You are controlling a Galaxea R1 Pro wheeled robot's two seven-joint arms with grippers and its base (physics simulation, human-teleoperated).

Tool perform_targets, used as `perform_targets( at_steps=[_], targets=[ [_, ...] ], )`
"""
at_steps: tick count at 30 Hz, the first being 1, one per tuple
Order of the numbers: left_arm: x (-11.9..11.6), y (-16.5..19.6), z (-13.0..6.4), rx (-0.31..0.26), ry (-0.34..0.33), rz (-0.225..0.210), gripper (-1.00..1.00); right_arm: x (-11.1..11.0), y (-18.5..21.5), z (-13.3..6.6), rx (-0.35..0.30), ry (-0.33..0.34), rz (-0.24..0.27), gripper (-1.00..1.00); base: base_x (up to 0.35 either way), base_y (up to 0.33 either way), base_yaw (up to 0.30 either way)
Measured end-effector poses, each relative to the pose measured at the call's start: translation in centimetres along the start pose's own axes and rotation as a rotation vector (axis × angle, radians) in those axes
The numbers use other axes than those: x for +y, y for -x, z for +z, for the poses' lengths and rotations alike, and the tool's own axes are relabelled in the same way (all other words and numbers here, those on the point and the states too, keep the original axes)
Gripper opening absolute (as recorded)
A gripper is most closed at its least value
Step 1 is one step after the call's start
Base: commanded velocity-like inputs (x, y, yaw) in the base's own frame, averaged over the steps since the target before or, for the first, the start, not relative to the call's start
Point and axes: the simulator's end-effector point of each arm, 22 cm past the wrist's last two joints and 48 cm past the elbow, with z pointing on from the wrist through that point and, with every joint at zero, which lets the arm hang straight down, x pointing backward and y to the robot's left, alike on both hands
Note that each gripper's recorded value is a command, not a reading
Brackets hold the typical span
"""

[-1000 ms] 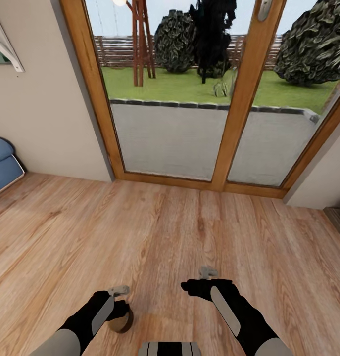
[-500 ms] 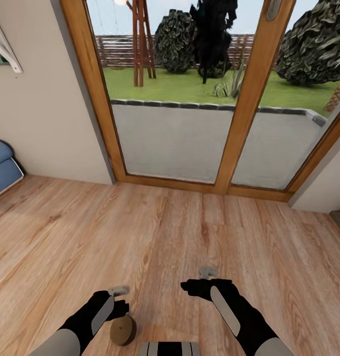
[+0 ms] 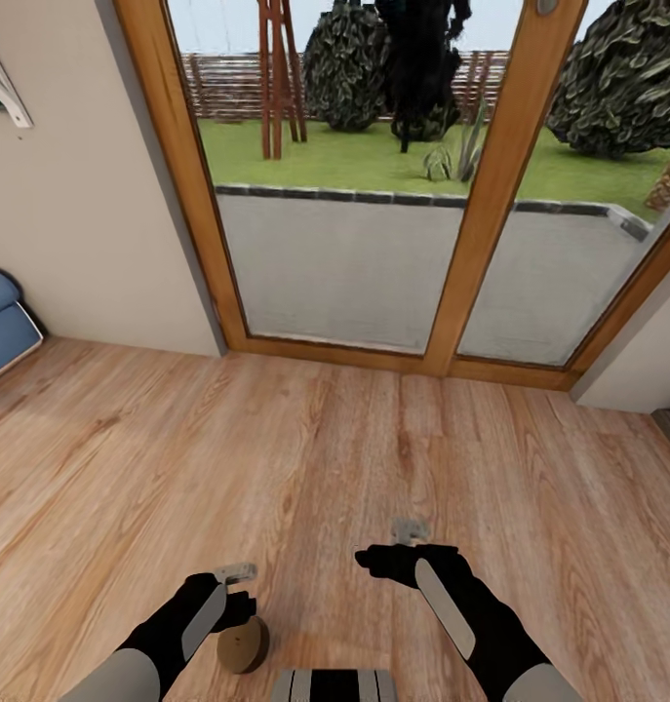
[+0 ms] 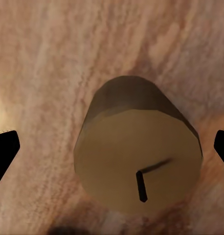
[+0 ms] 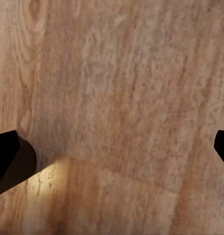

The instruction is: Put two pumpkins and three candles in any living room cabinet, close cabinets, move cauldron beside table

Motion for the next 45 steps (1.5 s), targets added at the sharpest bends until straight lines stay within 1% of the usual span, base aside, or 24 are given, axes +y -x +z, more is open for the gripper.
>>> perform_targets(
  at_steps=[1, 2, 4, 5, 7, 11, 30, 38, 45],
  targets=[
    [0.0, -0.1, 0.2, 0.004, 0.001, 0.0, 1.0, 0.7, 1.2, -0.4, -0.027, 0.017, -0.004, 1.0, 0.0, 0.0, 0.0],
    [0.0, -0.3, 0.3, 0.008, 0.001, 0.0, 1.0, 1.7, 2.9, -1.2, -0.068, 0.039, -0.013, 1.0, 0.0, 0.0, 0.0],
    [0.1, -0.6, 0.6, 0.015, 0.002, 0.0, 1.0, 2.3, 4.1, -1.7, -0.096, 0.056, -0.02, 1.0, 0.0, 0.0, 0.0],
    [0.1, -0.7, 0.8, 0.02, 0.003, 0.0, 1.0, 2.4, 4.3, -1.8, -0.098, 0.06, -0.021, 1.0, 0.0, 0.0, 0.0],
    [0.1, -1.0, 1.1, 0.027, 0.004, 0.0, 1.0, 2.7, 4.4, -1.9, -0.093, 0.068, -0.026, 1.0, 0.0, 0.0, 0.0],
    [0.1, -1.0, 1.1, 0.027, 0.003, 0.0, 1.0, 3.0, 4.7, -2.2, -0.094, 0.073, -0.032, 1.0, 0.0, 0.0, 0.0],
    [-0.4, -0.7, 1.1, 0.011, -0.01, -0.008, 1.0, 3.0, 4.6, -2.2, -0.09, 0.074, -0.032, 1.0, 0.0, 0.0, 0.0],
    [-0.4, -1.4, 2.3, 0.019, -0.011, -0.015, 1.0, 2.5, 3.4, -0.9, -0.06, 0.072, -0.021, 1.0, 0.0, 0.0, 0.0],
    [-0.7, -1.4, 2.3, 0.016, -0.016, -0.016, 1.0, 2.5, 3.4, -0.9, -0.06, 0.072, -0.021, 1.0, 0.0, 0.0, 0.0]
  ],
)
